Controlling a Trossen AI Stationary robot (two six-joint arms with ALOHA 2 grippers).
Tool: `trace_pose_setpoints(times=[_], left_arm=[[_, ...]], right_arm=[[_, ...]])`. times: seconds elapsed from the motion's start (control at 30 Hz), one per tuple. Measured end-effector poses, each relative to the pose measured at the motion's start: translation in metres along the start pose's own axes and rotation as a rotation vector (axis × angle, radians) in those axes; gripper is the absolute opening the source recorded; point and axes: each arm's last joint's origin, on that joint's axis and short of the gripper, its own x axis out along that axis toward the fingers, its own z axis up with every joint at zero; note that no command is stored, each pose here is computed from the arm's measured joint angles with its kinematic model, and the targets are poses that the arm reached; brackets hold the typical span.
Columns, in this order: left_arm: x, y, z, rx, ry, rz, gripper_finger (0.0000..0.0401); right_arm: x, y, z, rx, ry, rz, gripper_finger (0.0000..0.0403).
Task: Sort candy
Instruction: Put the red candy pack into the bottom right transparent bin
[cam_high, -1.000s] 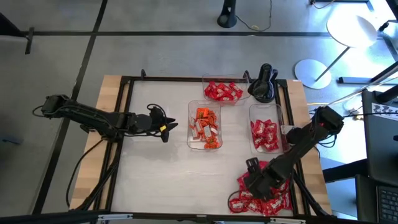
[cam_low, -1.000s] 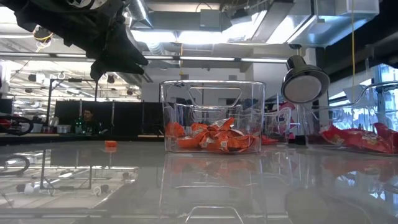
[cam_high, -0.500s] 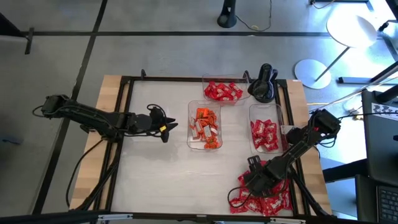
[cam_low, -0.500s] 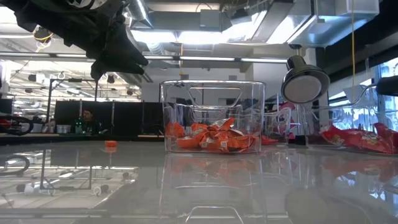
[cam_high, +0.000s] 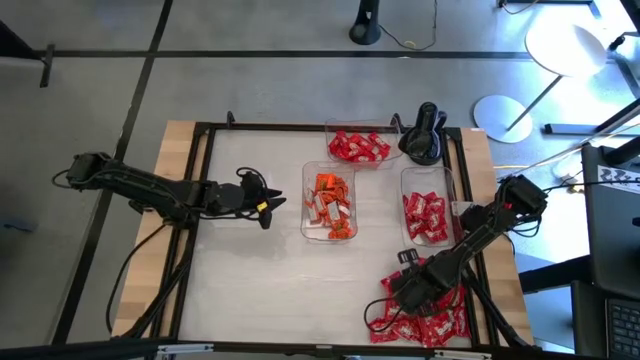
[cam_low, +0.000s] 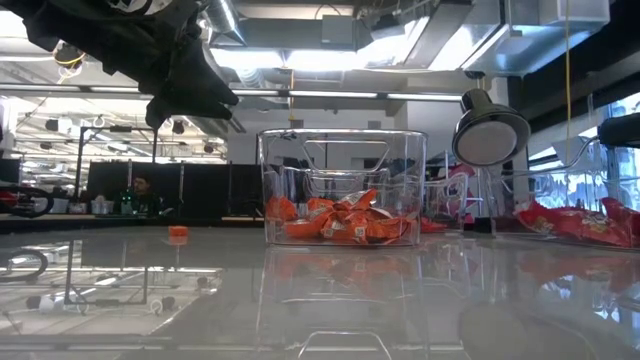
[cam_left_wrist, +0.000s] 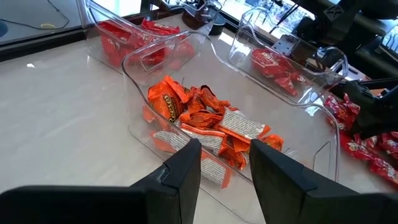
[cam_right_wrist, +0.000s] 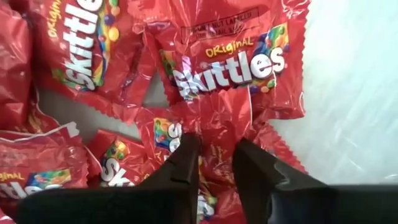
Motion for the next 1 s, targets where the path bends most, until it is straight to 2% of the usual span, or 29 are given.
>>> trace_pose_setpoints(times=[0.17, 0.43, 0.53, 0.77, 1.0], left_arm=[[0.0, 0.0, 0.0, -0.006, 0.0, 0.0, 0.0127], [0.0, 0.0, 0.0, -0.02, -0.001, 0.0, 0.0127], [0.0, 0.0, 0.0, -0.02, 0.0, 0.0, 0.0127], [0.0, 0.0, 0.0, -0.031, 0.0, 0.0, 0.0127], [0.0, 0.0, 0.0, -0.036, 0.0, 0.0, 0.0127]], right_arm=[[-0.02, 0.002, 0.006, -0.023, 0.002, -0.054, 0.007], [-0.082, 0.002, 0.008, -0.021, -0.097, -0.085, 0.007], [-0.106, -0.003, 0.001, 0.007, -0.143, -0.156, 0.007], [-0.149, -0.041, -0.024, 0.235, -0.276, -0.286, 0.0071], [-0.178, -0.086, -0.069, 0.536, -0.33, -0.378, 0.0071]])
